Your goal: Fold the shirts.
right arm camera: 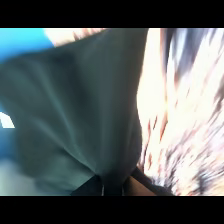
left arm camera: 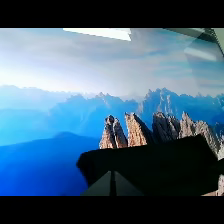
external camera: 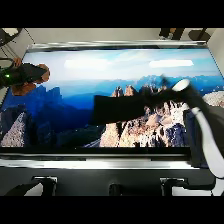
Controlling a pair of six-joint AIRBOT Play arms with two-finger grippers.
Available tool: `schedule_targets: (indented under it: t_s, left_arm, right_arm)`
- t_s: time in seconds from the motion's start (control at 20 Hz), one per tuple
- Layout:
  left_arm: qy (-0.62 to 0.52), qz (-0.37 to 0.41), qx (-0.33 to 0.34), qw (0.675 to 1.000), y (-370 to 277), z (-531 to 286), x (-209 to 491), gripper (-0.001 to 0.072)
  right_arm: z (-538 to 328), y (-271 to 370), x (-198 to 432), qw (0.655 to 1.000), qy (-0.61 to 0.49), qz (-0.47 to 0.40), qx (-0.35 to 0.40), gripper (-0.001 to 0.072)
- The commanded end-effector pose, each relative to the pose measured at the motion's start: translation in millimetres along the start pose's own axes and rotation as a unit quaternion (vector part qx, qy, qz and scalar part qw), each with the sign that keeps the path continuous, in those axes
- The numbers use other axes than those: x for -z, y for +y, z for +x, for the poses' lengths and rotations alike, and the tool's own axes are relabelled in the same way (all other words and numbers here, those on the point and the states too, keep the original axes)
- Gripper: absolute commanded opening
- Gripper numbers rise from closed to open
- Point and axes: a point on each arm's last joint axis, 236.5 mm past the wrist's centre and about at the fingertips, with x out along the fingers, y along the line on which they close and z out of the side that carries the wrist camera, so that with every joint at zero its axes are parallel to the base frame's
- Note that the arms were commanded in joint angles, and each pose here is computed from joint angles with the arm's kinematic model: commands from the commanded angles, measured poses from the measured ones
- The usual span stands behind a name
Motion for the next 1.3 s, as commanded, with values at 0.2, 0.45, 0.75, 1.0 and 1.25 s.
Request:
schedule_targets:
  t_s: [0.2, 0.45, 0.75, 1.0, 1.25]
  left_arm:
    - [0.0, 0.0, 0.0, 1.0, 0, 0, 0, 0.0024]
    - [0.0, 0.0, 0.0, 1.0, 0, 0, 0, 0.0024]
    - [0.0, 0.002, 0.0, 1.0, 0, 0, 0, 0.0025]
    - [-0.001, 0.005, 0.0, 1.0, -1, -1, 0, 0.0025]
    - [0.009, 0.015, 0.004, 1.0, -3, -1, 5, 0.0025]
  right_arm:
    - [-223, -62, -74, 0.984, -0.158, 0.041, 0.075, 0.0047]
    - [-303, -118, -68, 0.96, -0.222, 0.132, 0.104, 0.0047]
    - [-375, -159, -49, 0.923, -0.3, 0.203, 0.13, 0.0047]
    - [-400, -177, -6, 0.904, -0.292, 0.278, 0.142, 0.0047]
    - [-404, -238, 83, 0.869, -0.166, 0.354, 0.302, 0.0048]
